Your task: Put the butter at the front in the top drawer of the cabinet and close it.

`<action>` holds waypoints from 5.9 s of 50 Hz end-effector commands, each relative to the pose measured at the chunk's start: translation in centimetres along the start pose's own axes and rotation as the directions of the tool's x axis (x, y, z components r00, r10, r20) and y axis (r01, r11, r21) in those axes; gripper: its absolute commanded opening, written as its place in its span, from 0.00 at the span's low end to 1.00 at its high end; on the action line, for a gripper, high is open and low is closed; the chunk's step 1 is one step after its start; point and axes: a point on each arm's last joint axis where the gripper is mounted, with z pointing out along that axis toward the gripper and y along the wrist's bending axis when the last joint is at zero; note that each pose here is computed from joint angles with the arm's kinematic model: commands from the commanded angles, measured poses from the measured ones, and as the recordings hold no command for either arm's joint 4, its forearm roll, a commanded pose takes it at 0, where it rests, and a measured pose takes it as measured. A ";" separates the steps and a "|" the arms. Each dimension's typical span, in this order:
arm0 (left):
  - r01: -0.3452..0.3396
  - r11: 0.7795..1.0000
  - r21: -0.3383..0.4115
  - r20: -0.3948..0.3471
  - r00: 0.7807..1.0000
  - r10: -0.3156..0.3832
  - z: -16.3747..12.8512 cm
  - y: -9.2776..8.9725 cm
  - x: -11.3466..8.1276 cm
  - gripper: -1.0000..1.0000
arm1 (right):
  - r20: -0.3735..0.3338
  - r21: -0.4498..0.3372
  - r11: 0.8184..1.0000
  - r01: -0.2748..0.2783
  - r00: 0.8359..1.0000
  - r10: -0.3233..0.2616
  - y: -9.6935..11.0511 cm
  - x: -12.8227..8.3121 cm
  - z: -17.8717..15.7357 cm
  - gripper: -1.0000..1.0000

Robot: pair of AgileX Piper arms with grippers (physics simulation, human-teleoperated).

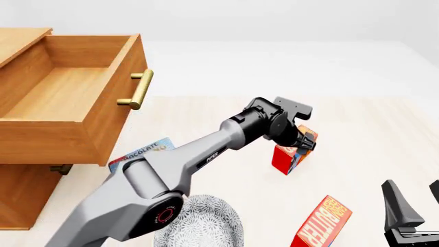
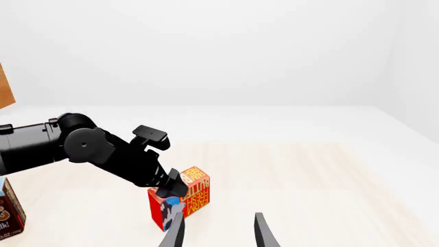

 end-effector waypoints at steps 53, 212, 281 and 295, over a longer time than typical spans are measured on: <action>0.021 1.000 0.012 0.049 0.999 -0.022 -3.9 -0.4 -1.3 0.00 | 0.000 0.000 1.000 0.000 1.000 0.000 0.0 0.0 0.0 1.00; 0.363 0.784 -0.504 0.284 0.927 -0.246 -47.3 22.7 5.4 0.00 | 0.000 0.000 1.000 0.000 1.000 0.000 0.0 0.0 0.0 1.00; 0.468 0.710 -0.527 0.255 0.883 -0.394 -40.4 28.8 9.5 0.00 | 0.000 0.000 1.000 0.000 1.000 0.000 0.0 0.0 0.0 1.00; 0.478 0.705 -0.524 0.254 0.878 -0.406 -39.6 29.1 9.9 0.00 | 0.000 0.000 1.000 0.000 1.000 0.000 0.0 0.0 0.0 1.00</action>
